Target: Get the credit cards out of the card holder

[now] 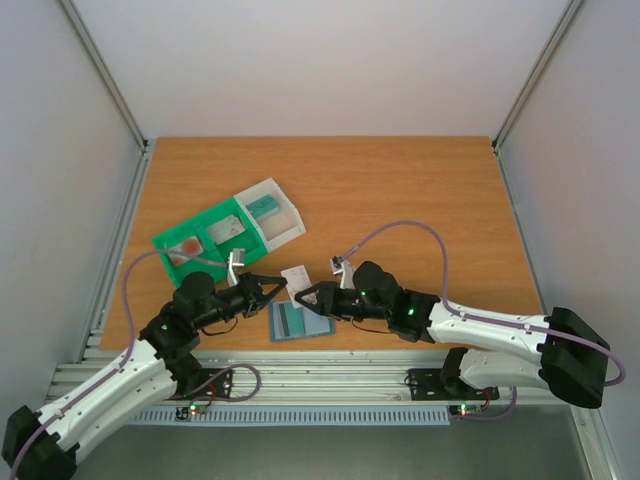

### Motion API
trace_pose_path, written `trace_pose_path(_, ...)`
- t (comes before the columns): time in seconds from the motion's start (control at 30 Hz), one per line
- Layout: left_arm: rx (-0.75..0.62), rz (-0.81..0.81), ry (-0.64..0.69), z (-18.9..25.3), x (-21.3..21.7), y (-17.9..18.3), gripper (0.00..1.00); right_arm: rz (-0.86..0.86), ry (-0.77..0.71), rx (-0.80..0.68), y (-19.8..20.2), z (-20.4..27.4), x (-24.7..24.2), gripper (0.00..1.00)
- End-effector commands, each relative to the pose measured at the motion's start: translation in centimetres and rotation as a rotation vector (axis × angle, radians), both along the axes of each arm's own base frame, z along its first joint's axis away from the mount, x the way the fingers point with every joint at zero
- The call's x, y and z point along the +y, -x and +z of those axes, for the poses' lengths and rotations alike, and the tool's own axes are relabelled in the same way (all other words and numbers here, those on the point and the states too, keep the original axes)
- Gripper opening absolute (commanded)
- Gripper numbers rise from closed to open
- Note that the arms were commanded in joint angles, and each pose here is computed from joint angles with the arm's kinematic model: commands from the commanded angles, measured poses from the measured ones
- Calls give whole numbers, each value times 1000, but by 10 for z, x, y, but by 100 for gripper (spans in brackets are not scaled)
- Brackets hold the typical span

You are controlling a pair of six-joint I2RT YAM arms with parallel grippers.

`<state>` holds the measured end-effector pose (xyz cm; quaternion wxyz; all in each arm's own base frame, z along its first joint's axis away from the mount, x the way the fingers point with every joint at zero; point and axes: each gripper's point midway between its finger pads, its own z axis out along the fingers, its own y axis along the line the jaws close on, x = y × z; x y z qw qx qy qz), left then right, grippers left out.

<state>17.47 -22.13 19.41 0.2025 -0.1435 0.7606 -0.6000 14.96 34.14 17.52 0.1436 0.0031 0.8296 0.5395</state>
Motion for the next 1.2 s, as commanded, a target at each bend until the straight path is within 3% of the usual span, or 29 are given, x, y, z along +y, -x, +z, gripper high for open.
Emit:
trace_pose_path(0.0, -50, -14, 63, 17, -3, 0, 0, -13, -66, -41, -2, 15, -4, 28)
trace_pose_path(0.13, -68, -46, 58, 18, -7, 2, 0, -9, -61, -85, 0, 19, -11, 10)
trace_pose_path(0.27, -116, -82, 72, 22, -8, 9, 1, 57, -60, -139, 10, 23, -14, 2)
trace_pose_path(0.47, -182, -149, 56, 27, -6, 26, 29, 172, -74, -216, 34, 36, -26, 1)
trace_pose_path(0.8, -281, -449, -44, 38, -9, 79, 54, 431, 23, -329, 84, 49, -59, 1)
trace_pose_path(1.07, -303, -628, -20, 48, -10, 109, 55, 597, -42, -322, 110, 64, -56, 1)
trace_pose_path(1.17, -300, -660, -19, 44, -11, 113, 46, 613, -56, -304, 111, 65, -51, 1)
